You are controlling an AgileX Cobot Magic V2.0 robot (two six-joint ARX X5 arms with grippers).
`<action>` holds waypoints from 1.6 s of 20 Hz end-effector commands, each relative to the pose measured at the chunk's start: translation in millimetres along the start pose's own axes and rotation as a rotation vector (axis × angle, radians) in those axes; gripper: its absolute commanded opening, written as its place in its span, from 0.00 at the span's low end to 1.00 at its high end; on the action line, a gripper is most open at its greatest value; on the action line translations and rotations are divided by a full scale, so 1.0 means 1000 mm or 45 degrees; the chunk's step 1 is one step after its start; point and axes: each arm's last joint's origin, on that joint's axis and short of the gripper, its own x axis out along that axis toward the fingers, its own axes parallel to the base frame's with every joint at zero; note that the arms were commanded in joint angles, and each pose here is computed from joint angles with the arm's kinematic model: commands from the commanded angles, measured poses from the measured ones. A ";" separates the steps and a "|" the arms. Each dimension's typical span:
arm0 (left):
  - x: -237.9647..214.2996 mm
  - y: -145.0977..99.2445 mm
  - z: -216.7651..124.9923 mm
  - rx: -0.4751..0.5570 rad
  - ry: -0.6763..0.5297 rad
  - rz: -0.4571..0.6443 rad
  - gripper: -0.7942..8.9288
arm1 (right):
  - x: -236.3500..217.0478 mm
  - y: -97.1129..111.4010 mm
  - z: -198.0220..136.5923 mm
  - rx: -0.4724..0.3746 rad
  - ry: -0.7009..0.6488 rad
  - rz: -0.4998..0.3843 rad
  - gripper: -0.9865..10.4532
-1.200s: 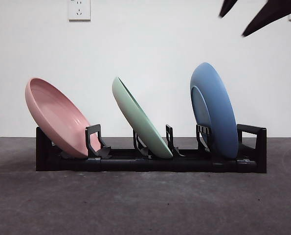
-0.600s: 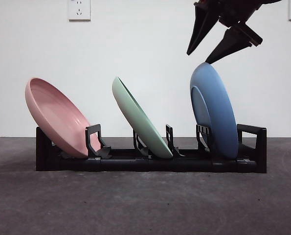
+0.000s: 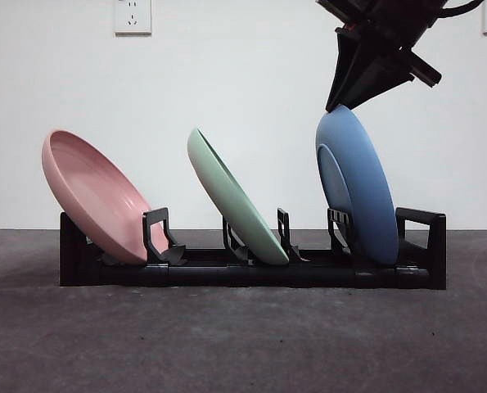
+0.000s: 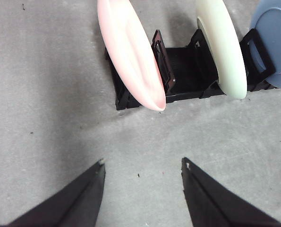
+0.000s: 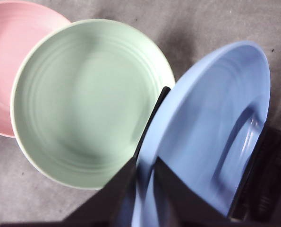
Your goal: Place the plate
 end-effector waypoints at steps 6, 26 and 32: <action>-0.004 -0.002 0.005 0.013 -0.032 -0.008 0.34 | -0.013 0.015 0.008 -0.044 -0.033 0.154 0.10; -0.004 -0.002 0.005 0.013 -0.033 -0.008 0.34 | -0.152 0.148 -0.091 -0.580 -0.059 0.064 0.10; -0.004 -0.002 0.005 0.013 -0.033 -0.008 0.34 | -0.112 0.172 -0.145 -0.722 0.071 -0.081 0.10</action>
